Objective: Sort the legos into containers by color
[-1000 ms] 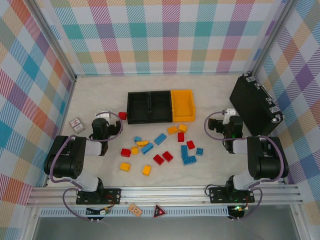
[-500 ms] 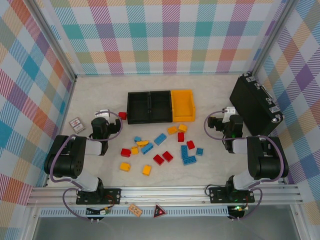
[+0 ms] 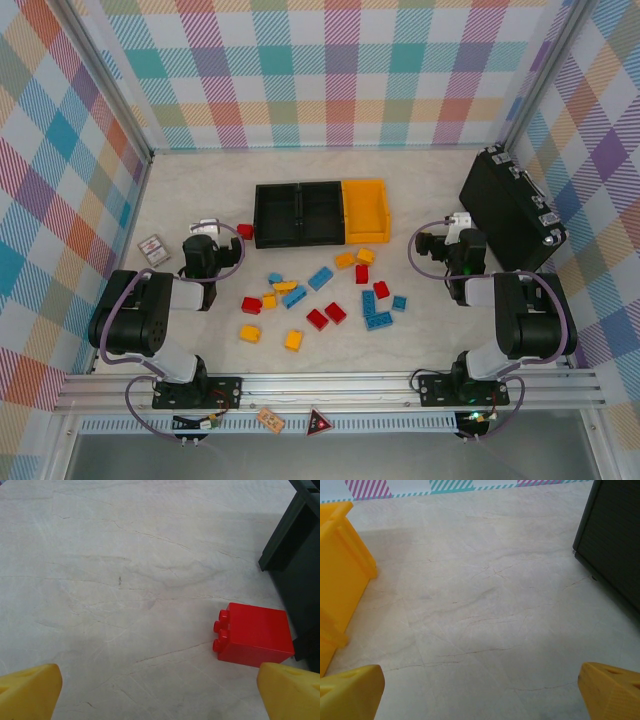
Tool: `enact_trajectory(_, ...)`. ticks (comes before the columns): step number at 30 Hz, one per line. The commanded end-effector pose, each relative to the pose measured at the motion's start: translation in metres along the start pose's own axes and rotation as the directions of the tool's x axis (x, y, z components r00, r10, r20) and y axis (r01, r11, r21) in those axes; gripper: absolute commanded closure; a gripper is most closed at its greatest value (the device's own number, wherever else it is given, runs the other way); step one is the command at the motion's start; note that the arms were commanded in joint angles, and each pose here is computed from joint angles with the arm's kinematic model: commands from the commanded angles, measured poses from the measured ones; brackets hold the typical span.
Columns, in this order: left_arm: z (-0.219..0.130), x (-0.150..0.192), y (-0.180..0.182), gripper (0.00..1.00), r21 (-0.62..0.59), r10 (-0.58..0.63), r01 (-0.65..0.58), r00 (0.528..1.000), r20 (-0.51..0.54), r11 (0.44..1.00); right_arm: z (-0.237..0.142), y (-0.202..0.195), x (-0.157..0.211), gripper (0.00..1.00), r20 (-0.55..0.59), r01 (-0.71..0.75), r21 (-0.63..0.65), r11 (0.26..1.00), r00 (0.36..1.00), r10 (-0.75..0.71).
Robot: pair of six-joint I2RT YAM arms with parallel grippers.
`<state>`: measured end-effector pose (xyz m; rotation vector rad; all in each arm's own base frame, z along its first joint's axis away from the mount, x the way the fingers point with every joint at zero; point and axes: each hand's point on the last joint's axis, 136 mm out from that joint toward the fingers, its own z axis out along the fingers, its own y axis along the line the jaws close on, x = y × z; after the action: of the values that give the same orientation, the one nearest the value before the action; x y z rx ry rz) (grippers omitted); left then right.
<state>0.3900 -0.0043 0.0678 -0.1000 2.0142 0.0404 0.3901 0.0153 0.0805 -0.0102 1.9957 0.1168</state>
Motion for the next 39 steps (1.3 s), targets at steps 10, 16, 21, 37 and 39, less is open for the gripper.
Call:
enact_trajectory(10, -0.027, -0.071, 0.015, 0.0, -0.105, -0.106, 0.113, 0.992, 0.071, 0.988, -0.024, 0.009, -0.055, 0.01, -0.004, -0.05, -0.016, 0.999, 0.999, 0.05)
enact_trajectory(16, -0.061, -0.112, 0.013, 0.0, -0.062, -0.455, 0.459, 0.887, 0.077, 0.886, -0.059, 0.008, -0.091, 0.01, 0.028, -0.318, 0.005, 0.948, 0.948, 0.317)
enact_trajectory(21, -0.083, -0.119, -0.009, 0.0, 0.059, -0.584, 0.584, 0.812, -0.022, 0.81, -0.082, 0.009, -0.075, 0.01, -0.052, -0.628, 0.056, 0.777, 0.775, 0.63)
enact_trajectory(37, -0.187, -0.014, -0.082, 0.32, 0.233, -0.466, 0.628, 0.734, -0.495, 0.742, -0.139, 0.072, -0.016, 0.29, -0.528, -0.579, 0.044, 0.814, 0.679, 0.511)
enact_trajectory(39, -0.199, -0.004, -0.088, 0.36, 0.248, -0.451, 0.629, 0.73, -0.513, 0.737, -0.138, 0.082, -0.005, 0.32, -0.572, -0.548, 0.051, 0.835, 0.67, 0.474)
